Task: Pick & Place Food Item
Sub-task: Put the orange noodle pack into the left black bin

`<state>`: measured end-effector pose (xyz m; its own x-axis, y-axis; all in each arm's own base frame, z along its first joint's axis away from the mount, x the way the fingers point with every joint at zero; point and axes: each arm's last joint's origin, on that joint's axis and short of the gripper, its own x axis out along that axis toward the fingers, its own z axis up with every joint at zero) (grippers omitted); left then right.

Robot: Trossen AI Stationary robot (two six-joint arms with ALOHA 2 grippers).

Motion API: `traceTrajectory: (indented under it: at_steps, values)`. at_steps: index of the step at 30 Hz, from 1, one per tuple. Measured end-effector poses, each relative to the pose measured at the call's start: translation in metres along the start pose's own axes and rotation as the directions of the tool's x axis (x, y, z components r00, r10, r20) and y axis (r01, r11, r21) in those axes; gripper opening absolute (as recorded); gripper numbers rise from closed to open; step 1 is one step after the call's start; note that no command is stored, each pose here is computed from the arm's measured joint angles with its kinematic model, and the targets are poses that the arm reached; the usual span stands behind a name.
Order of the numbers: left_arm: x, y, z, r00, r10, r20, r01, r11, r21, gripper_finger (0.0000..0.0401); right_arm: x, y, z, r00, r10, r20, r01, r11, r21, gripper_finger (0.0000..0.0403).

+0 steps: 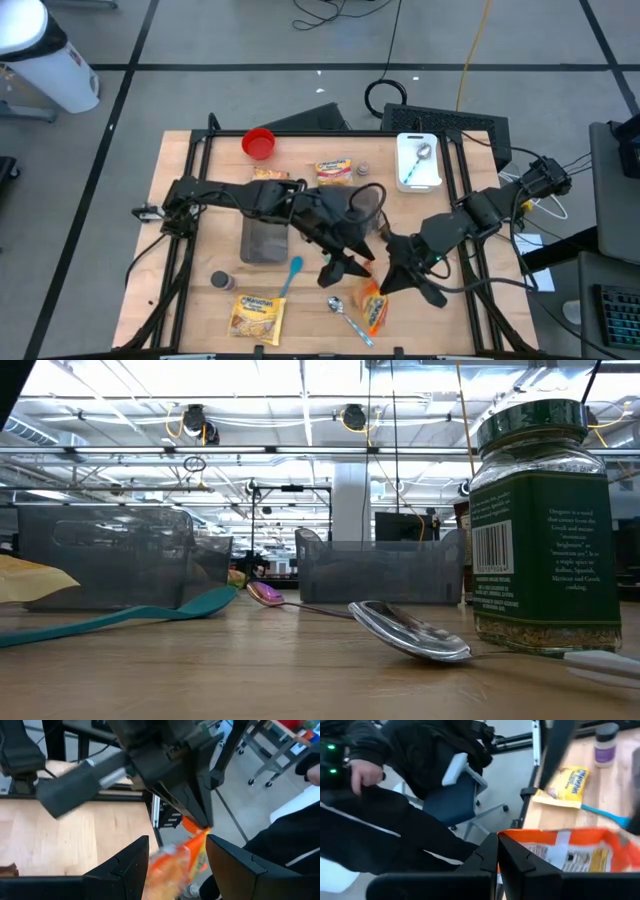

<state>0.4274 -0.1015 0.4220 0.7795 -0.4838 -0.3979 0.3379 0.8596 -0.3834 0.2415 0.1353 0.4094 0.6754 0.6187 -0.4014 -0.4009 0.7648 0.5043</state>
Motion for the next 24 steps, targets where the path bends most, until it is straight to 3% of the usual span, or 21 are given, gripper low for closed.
traceTrajectory:
  at_steps: [9, 24]
  values:
    - [0.003, -0.001, 0.003, 0.999, -0.039, 0.029, 0.039, 0.999, 0.02, 0.0207, 0.0, 0.003, 0.006, 0.998, 0.039, 0.057, -0.035, 0.997, -0.063, 0.0]
    - [0.021, 0.0, 0.0, 0.992, -0.123, 0.038, 0.122, 0.992, 0.029, 0.0207, 0.0, 0.005, 0.008, 0.995, 0.079, 0.067, -0.074, 0.994, -0.074, 0.0]
